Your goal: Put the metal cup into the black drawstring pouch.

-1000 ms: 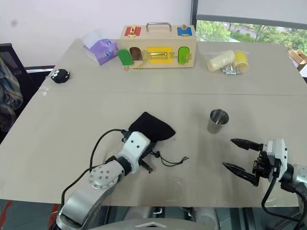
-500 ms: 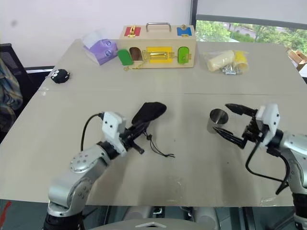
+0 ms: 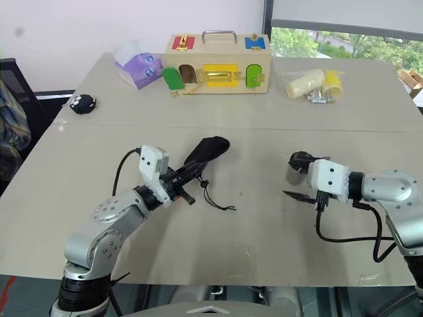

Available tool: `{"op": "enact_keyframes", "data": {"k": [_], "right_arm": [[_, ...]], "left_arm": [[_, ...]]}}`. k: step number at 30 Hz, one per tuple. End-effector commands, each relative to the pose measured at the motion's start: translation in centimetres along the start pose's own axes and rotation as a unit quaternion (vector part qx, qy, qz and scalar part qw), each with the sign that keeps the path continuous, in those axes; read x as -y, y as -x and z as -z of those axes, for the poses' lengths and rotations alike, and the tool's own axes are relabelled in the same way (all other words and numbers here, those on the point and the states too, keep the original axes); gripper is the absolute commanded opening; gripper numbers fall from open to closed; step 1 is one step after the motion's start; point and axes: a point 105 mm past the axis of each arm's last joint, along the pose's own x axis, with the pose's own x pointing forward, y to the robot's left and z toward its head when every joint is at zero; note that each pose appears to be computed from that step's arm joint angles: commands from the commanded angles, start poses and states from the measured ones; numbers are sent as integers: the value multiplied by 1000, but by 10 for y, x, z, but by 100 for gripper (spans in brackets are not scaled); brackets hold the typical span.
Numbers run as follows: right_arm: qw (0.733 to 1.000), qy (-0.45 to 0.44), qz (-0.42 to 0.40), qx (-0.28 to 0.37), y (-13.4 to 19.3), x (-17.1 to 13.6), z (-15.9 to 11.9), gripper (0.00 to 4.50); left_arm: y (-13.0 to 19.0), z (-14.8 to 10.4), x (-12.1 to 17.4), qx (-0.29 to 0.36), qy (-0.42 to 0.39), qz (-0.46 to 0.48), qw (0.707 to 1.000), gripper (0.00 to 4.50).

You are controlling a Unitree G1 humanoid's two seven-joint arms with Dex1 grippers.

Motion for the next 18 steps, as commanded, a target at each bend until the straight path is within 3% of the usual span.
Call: {"op": "enact_keyframes", "data": {"k": [1,4,5,18], "right_arm": [[999,18,-14,-22,1,-1,1,169],[999,36,-18,-33,1,0,1,21],[998,41,-18,-37,1,1,1,9],[999,31,8,-15,-5,0,-8,9]], "left_arm": [[3,-10,0,18,2,6,1000,0],[4,-11,1,23,18,10,1000,0],[5,-11,0,23,21,12,999,0],[4,-8,-4,-3,1,32,999,0]]}}
